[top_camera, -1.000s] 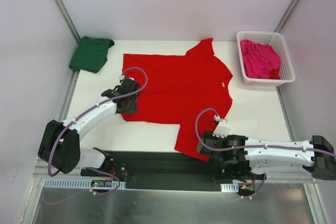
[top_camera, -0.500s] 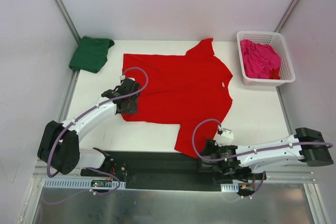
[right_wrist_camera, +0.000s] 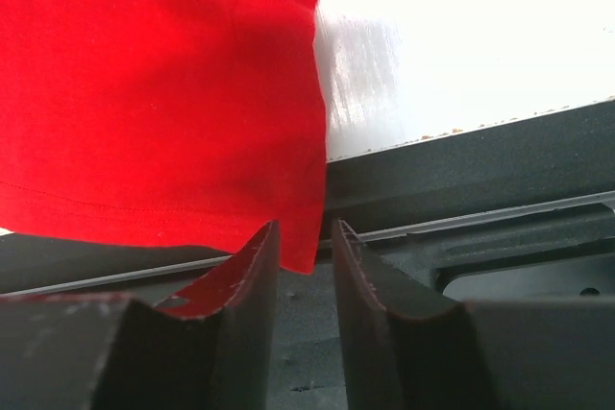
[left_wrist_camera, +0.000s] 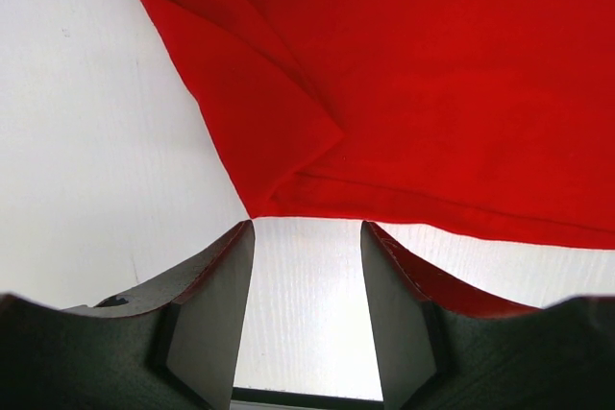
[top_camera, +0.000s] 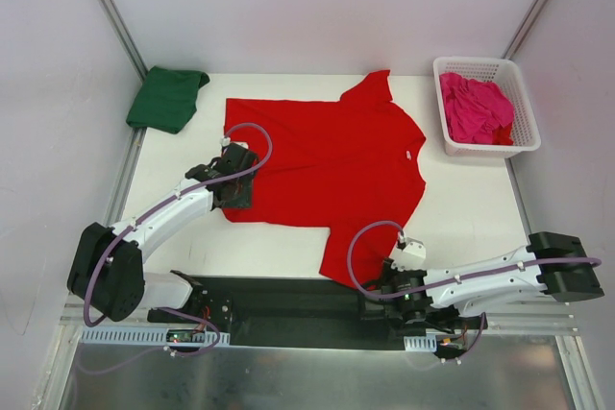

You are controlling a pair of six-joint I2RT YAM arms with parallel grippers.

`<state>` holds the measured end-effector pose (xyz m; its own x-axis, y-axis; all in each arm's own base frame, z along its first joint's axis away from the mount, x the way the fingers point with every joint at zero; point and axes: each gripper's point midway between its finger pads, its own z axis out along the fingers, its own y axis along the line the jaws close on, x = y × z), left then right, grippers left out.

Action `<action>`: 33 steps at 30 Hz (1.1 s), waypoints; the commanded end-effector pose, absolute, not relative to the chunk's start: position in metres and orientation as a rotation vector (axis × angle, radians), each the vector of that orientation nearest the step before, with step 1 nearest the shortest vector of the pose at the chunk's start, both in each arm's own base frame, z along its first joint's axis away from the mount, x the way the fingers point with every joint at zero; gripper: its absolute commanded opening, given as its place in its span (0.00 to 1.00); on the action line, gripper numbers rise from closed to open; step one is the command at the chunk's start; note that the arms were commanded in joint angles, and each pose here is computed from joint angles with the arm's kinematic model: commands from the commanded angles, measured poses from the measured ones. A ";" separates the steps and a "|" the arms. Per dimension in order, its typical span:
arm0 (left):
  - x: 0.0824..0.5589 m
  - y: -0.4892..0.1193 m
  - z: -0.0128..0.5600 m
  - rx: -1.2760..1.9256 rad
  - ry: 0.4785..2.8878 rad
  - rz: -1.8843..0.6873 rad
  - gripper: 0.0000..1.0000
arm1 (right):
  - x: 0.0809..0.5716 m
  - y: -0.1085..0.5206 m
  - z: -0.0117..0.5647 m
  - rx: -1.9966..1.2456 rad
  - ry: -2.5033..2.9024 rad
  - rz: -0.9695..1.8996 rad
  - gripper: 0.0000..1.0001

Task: Fold and stack the t-shirts
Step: Grap the side of the flattened tshirt closest away from the robot with both arms

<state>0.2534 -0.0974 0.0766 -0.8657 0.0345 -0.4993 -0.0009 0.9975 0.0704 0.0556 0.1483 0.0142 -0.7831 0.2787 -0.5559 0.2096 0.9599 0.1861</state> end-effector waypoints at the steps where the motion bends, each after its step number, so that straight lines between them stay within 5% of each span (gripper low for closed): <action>1: 0.258 -0.100 0.090 0.015 2.580 0.082 0.48 | 0.060 0.152 0.022 0.369 2.464 0.169 0.27; 10: 0.260 -0.098 0.092 0.015 2.569 0.101 0.49 | 0.060 0.151 0.023 0.367 2.463 0.164 0.02; 21: 0.263 -0.085 0.090 0.007 2.566 0.214 0.60 | 0.060 0.150 0.024 0.348 2.462 0.155 0.02; 33: 0.263 -0.090 0.058 0.094 2.667 0.340 0.56 | 0.061 0.146 0.025 0.355 2.458 0.160 0.02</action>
<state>0.2583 -0.0897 0.0545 -0.8987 0.0878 -0.4298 0.0009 0.9801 0.1984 0.0550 0.1478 0.0147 -0.7829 0.2776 -0.5567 0.2087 0.9603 0.1853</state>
